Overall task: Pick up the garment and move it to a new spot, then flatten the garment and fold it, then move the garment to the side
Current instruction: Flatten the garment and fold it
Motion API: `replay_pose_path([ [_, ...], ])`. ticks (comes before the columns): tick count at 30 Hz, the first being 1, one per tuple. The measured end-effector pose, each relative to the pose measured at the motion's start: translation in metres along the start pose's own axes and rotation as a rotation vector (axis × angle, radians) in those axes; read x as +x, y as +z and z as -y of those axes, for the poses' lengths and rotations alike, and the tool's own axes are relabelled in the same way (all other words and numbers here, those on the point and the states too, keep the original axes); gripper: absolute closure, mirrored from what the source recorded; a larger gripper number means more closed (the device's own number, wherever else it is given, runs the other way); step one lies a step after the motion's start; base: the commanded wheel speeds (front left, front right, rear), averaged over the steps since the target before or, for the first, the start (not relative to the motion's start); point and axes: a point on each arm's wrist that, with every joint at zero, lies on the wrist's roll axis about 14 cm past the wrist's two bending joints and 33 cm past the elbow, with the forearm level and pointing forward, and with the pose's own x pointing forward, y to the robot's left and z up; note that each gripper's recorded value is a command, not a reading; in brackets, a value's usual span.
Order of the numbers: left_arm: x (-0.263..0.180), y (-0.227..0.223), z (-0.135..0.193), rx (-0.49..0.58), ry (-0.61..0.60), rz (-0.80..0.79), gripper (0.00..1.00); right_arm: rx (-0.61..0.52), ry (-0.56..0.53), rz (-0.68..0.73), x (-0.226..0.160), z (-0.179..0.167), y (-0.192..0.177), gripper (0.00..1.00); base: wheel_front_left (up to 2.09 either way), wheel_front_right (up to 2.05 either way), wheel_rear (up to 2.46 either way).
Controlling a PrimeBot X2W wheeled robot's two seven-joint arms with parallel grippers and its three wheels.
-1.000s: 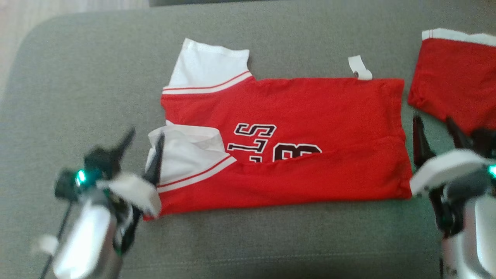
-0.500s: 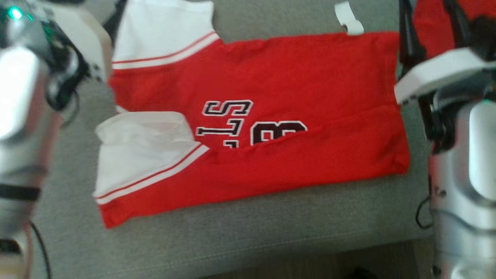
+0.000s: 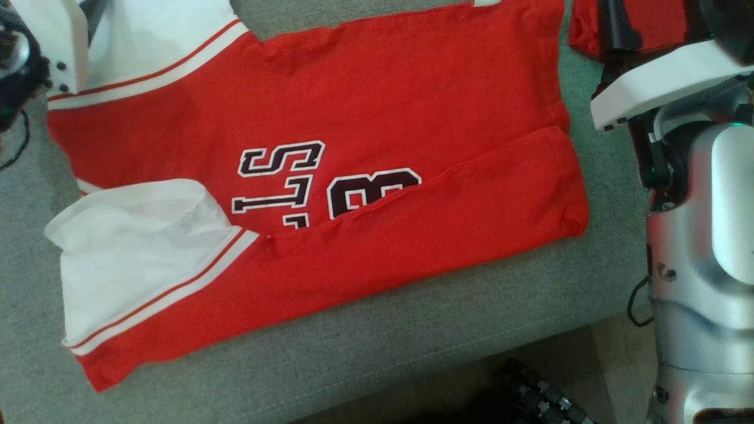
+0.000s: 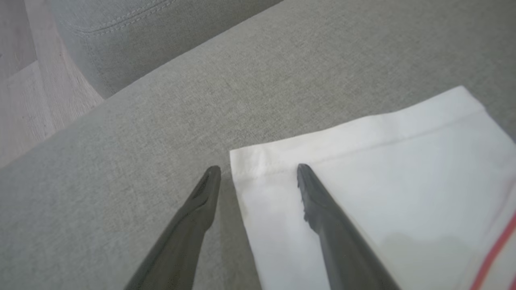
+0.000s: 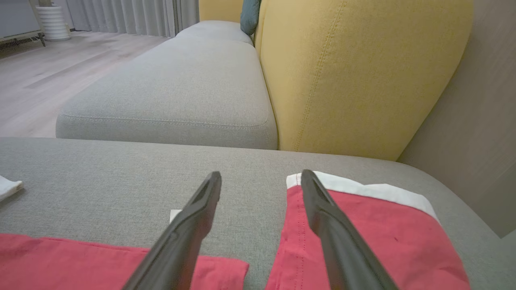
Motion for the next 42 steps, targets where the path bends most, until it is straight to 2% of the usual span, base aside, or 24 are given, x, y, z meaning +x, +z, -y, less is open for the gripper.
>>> replay_pose_path([
  [8,0.01,0.002,-0.003,0.007,-0.003,-0.009,0.0,-0.003,-0.012,-0.014,0.0,0.005,-0.006,0.0,0.0,0.0,0.0],
  [9,0.01,0.001,-0.002,0.0,-0.009,-0.013,0.23,-0.002,-0.012,-0.014,0.0,0.005,-0.006,0.0,0.0,0.0,0.0],
  [10,0.01,0.002,0.0,-0.009,-0.015,-0.016,0.8,-0.001,-0.013,-0.013,0.0,0.005,-0.006,0.0,0.0,0.0,0.0],
  [11,0.009,0.001,0.001,-0.015,-0.022,-0.02,1.0,0.001,-0.014,-0.012,0.0,0.005,-0.005,0.0,0.0,0.0,0.0],
  [17,-0.001,0.007,-0.001,-0.06,-0.021,0.029,1.0,0.024,-0.02,-0.013,0.002,0.006,-0.004,0.0,0.0,0.0,0.0],
  [26,-0.048,0.05,-0.013,-0.086,0.023,0.299,1.0,0.146,0.08,-0.134,0.009,-0.028,-0.028,0.0,0.0,0.0,0.0],
  [37,-0.079,0.035,-0.004,-0.062,0.008,0.316,1.0,0.172,0.104,-0.404,0.008,-0.032,-0.091,0.0,0.0,0.0,0.0],
  [42,-0.078,0.033,-0.002,-0.067,-0.002,0.315,1.0,0.18,0.094,-0.439,0.016,-0.026,-0.096,0.0,0.0,0.0,0.0],
])
